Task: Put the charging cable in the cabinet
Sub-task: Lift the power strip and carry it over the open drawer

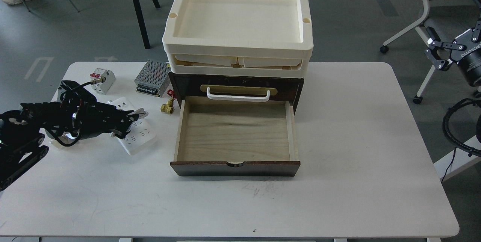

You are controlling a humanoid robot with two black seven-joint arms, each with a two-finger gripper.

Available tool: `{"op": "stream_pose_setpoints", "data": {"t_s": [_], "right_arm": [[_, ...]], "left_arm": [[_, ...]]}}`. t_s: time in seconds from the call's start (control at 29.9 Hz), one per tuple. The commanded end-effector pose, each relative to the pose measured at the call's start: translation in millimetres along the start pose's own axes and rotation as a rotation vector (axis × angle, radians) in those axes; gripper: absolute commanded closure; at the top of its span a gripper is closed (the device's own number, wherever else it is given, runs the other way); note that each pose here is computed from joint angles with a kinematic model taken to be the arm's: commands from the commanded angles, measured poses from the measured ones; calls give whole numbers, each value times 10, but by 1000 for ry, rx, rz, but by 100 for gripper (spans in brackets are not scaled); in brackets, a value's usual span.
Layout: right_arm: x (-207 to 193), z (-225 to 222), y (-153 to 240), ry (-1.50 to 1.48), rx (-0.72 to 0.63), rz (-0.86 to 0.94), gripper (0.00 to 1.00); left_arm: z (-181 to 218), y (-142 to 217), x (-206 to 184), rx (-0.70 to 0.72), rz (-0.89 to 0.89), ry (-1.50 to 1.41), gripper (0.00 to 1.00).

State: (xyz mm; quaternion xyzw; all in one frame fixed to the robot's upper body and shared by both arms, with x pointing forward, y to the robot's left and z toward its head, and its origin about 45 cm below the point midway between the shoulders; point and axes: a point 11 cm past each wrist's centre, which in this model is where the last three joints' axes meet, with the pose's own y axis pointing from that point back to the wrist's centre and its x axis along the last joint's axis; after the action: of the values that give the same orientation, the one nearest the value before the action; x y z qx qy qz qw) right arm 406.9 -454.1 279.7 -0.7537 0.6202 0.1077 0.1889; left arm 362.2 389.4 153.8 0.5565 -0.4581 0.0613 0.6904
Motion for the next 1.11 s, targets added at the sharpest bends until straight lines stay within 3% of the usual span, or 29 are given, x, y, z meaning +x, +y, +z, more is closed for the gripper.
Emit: {"op": "stream_pose_setpoints", "data": {"t_s": [0.0,0.13,0.3,0.4,0.6,1.07], "right_arm": [[12,6,14,0,-2,4,0],[18,-3,17,0,0,5,0],[26,-4,22,1,1,7,0],[26,-4,22,1,1,7,0],[57,-23,26,2,6,18,0],[111,-34,72,9,3,32,0]], "left_arm": [[50,346,154,-25,-78,-39,100],[276,779,425,-134,-63,124,100],[855,994,776,-406,50,367,100],[1115,971,958,-545,111,479,100],[1617,501,1137,-764,158,612,100],[1475,-394,828,-670,139,848,100]]}}
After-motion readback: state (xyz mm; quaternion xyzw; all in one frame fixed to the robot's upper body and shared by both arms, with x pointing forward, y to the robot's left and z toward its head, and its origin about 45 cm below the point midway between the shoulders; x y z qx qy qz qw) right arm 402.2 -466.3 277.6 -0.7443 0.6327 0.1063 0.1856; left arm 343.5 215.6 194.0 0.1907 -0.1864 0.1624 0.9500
